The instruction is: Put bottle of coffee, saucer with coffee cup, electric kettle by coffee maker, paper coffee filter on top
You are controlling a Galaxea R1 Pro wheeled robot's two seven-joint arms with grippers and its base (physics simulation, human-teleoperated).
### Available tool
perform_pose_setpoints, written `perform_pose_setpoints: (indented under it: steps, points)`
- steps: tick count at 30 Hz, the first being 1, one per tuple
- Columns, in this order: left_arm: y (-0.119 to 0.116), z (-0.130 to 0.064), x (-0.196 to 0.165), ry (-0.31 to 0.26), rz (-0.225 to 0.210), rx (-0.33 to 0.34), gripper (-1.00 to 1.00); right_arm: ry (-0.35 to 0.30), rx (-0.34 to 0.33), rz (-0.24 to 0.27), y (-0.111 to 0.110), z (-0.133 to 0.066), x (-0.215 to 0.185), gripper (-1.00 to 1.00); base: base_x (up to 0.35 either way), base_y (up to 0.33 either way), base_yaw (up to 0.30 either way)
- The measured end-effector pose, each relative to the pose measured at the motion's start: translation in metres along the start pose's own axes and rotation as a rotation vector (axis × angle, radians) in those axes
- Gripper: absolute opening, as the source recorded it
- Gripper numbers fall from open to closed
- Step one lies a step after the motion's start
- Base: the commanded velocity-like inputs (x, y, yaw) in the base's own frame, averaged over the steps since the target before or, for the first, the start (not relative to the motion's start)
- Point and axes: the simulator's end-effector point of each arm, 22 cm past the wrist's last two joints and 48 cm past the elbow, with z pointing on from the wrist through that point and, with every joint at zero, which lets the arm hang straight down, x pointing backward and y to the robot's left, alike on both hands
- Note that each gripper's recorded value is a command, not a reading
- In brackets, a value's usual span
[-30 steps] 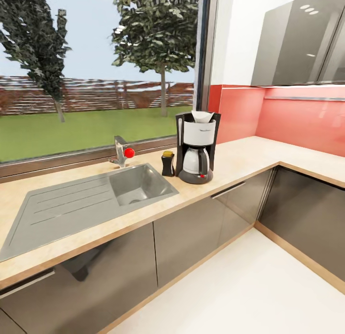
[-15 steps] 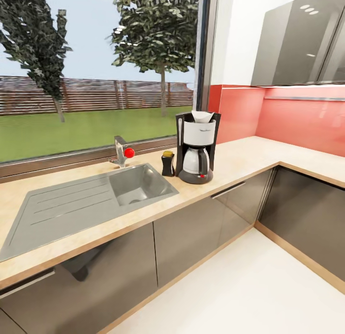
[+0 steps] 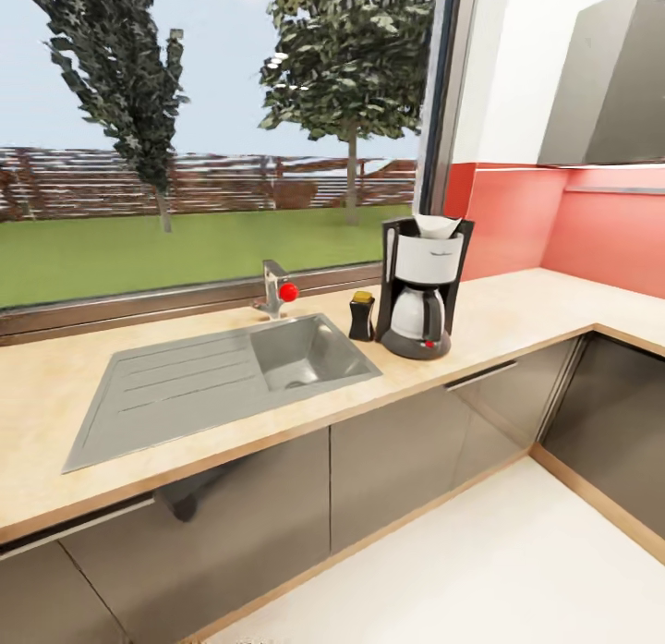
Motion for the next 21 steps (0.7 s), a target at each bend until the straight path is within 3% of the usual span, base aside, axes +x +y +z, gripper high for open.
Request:
perform_pose_setpoints:
  steps: [15, 21]
  points:
    - [-0.0001, 0.0001, 0.0001, 0.0, 0.0, 0.0, 1.0, 0.0, 0.0, -0.002, 0.0008, 0.0003, -0.0003, 1.0, -0.001, 0.002, 0.271]
    - [-0.0008, 0.0007, 0.0002, 0.0, 0.0, 0.002, 1.0, 0.001, 0.002, -0.006, 0.0007, 0.0005, -0.0002, 1.0, -0.091, 0.149, 0.141]
